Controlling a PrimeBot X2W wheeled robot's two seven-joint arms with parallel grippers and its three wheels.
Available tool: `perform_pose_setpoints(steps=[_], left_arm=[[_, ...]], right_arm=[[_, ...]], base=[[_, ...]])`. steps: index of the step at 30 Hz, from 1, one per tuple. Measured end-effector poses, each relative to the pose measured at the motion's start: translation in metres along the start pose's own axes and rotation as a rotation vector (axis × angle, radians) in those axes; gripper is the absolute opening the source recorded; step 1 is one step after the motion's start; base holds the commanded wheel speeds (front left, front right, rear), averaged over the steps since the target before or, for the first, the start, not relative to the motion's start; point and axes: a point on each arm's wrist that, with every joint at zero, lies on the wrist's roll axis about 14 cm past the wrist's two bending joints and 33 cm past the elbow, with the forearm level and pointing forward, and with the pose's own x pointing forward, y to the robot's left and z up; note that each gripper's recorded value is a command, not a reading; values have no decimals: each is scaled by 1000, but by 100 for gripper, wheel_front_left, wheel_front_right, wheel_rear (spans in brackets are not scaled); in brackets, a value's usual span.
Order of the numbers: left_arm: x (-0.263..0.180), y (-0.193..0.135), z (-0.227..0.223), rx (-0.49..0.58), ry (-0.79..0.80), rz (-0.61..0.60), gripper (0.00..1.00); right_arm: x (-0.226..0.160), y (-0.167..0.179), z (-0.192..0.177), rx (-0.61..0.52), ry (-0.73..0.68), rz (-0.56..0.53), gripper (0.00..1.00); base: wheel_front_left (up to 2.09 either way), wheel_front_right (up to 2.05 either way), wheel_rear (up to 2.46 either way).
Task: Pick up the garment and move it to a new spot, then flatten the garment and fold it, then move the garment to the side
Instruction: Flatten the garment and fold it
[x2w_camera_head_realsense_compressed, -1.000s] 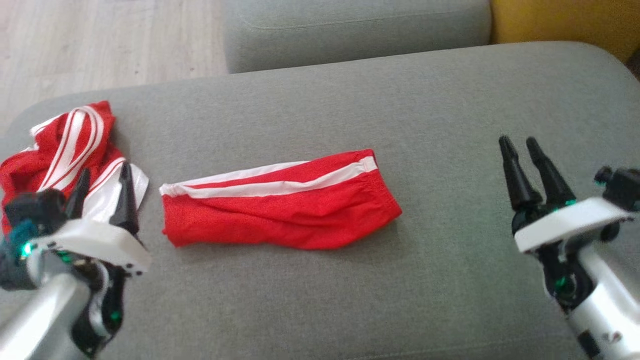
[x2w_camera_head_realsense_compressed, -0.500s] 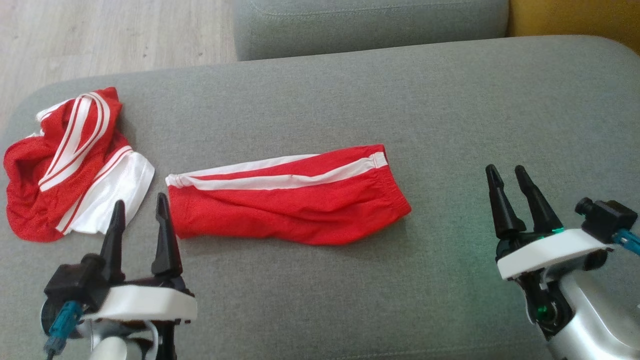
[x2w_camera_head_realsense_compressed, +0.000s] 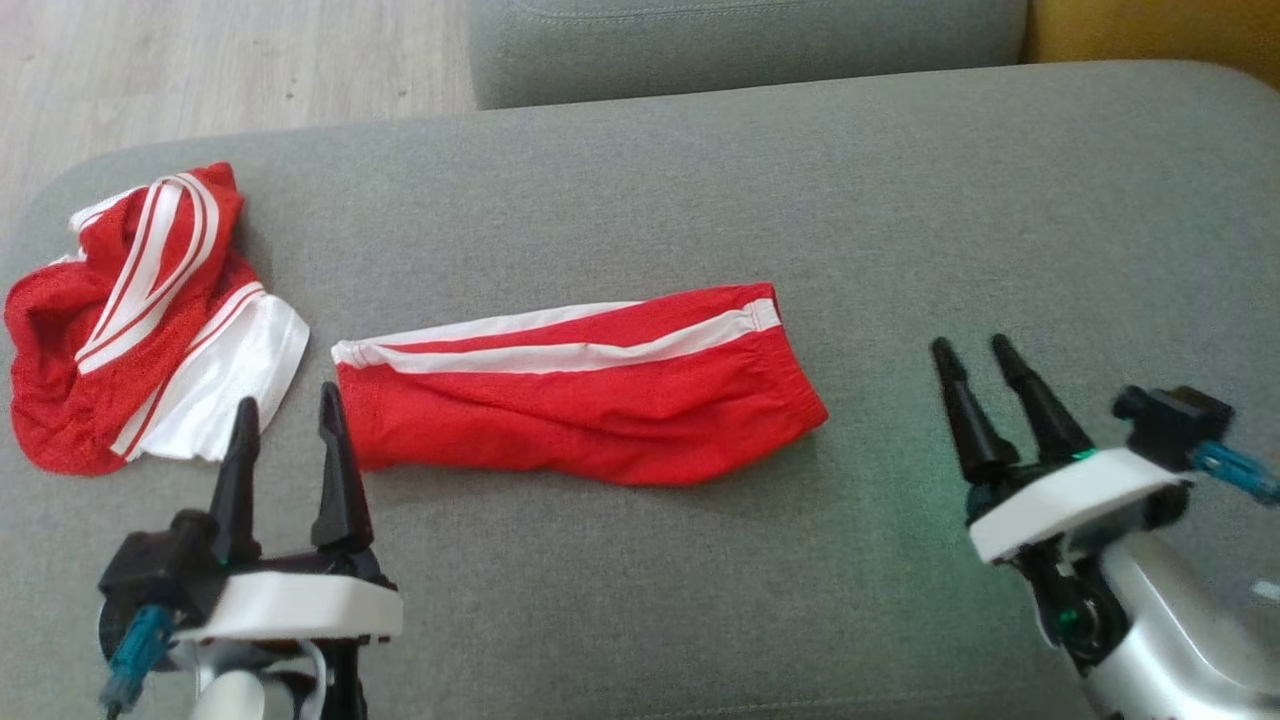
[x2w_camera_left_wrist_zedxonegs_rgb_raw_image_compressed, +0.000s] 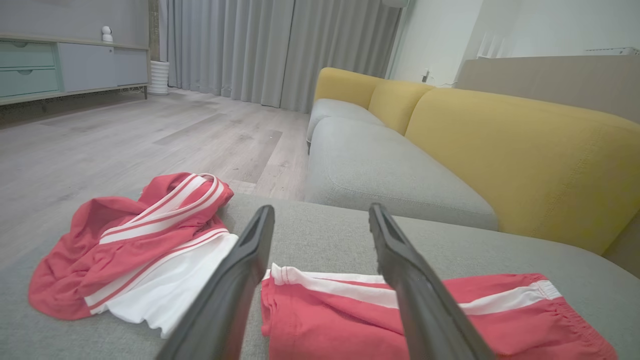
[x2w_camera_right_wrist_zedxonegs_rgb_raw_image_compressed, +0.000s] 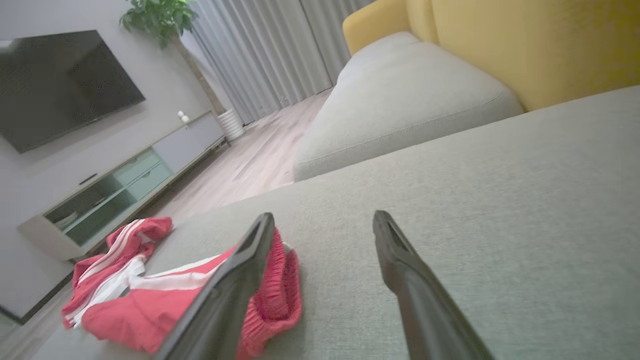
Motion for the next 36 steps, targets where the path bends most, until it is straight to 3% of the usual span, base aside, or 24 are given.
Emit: perform_pose_setpoints(steps=[9, 15, 26, 36], left_arm=[[-1, 9, -2, -15, 2, 26, 100], [-2, 23, 2, -10, -10, 66, 100], [-11, 44, -3, -4, 13, 140, 100], [-15, 49, -7, -12, 26, 165, 100]], right_arm=[[52, 40, 3, -202, 128, 159, 100], [67, 39, -43, -242, 323, 170, 100], [72, 20, -99, -126, 552, 95, 100], [77, 23, -117, -23, 704, 79, 100]], base=[[0, 0, 0], [0, 0, 0], [0, 0, 0], [0, 0, 0]])
